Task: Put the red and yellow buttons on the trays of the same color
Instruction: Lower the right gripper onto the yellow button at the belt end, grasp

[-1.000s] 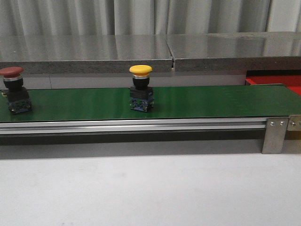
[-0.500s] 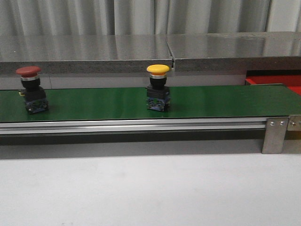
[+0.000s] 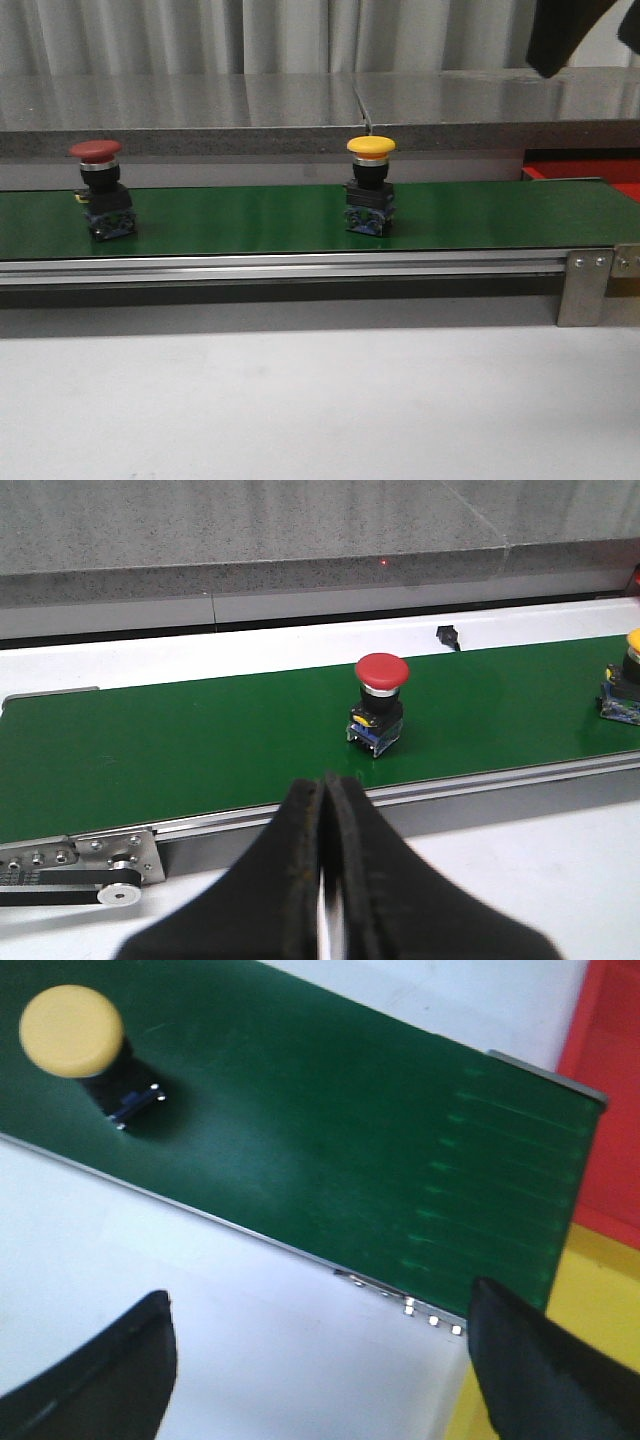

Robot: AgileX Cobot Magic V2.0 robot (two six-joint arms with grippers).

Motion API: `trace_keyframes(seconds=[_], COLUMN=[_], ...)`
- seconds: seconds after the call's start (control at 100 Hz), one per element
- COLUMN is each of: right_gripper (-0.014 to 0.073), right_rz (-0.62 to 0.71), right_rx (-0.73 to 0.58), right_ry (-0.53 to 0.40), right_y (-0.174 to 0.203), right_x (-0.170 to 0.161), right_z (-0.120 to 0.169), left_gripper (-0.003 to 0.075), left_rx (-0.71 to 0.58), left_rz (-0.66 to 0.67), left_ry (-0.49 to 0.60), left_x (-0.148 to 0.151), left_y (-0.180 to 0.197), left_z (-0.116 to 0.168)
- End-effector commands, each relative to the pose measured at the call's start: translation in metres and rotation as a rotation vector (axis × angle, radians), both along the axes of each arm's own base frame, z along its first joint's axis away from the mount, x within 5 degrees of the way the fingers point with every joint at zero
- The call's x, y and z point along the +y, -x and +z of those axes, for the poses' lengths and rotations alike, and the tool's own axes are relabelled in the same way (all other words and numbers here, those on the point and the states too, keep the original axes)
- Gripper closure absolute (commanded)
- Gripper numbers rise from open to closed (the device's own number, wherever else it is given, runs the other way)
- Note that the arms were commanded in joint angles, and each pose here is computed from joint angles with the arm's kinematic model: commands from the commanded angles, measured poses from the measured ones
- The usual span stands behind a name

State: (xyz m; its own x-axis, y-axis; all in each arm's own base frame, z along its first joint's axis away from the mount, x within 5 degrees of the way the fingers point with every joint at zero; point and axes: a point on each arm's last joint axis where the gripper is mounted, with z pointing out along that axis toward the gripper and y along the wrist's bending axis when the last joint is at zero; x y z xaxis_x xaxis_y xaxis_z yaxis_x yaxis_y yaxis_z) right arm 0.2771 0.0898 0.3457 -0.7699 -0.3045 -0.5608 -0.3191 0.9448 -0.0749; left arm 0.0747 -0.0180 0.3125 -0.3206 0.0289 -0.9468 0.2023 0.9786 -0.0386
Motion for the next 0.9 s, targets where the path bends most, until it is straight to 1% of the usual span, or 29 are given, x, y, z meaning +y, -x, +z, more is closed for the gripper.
trace_keyframes(seconds=[0.0, 0.18, 0.35, 0.49, 0.63, 0.78, 0.83, 0.89], right_gripper=[-0.0007, -0.0007, -0.0007, -0.0007, -0.0007, -0.0003, 0.0020, 0.0076], right_rz=[0.067, 0.149, 0.189, 0.206, 0.205, 0.195, 0.191, 0.189], right_rx=[-0.031, 0.053, 0.128, 0.146, 0.137, 0.056, 0.033, 0.016], right_ry=[-0.027, -0.042, -0.029, -0.039, -0.043, -0.061, -0.066, -0.068], right_y=[-0.010, -0.033, -0.052, -0.064, -0.073, -0.085, -0.087, -0.089], right_x=[0.009, 0.024, 0.034, 0.040, 0.043, 0.047, 0.047, 0.047], right_z=[0.016, 0.010, -0.008, -0.021, -0.032, -0.035, -0.035, -0.035], left_gripper=[0.0739, 0.0739, 0.0739, 0.0739, 0.0739, 0.0739, 0.0739, 0.0739], left_rx=[-0.080, -0.080, -0.080, -0.080, -0.080, -0.080, -0.080, -0.080], left_rz=[0.007, 0.007, 0.007, 0.007, 0.007, 0.007, 0.007, 0.007], left_ry=[0.039, 0.039, 0.039, 0.039, 0.039, 0.039, 0.039, 0.039], left_x=[0.000, 0.000, 0.000, 0.000, 0.000, 0.000, 0.000, 0.000], left_y=[-0.002, -0.002, -0.002, -0.002, -0.002, -0.002, -0.002, -0.002], left_z=[0.014, 0.014, 0.014, 0.014, 0.014, 0.014, 0.014, 0.014])
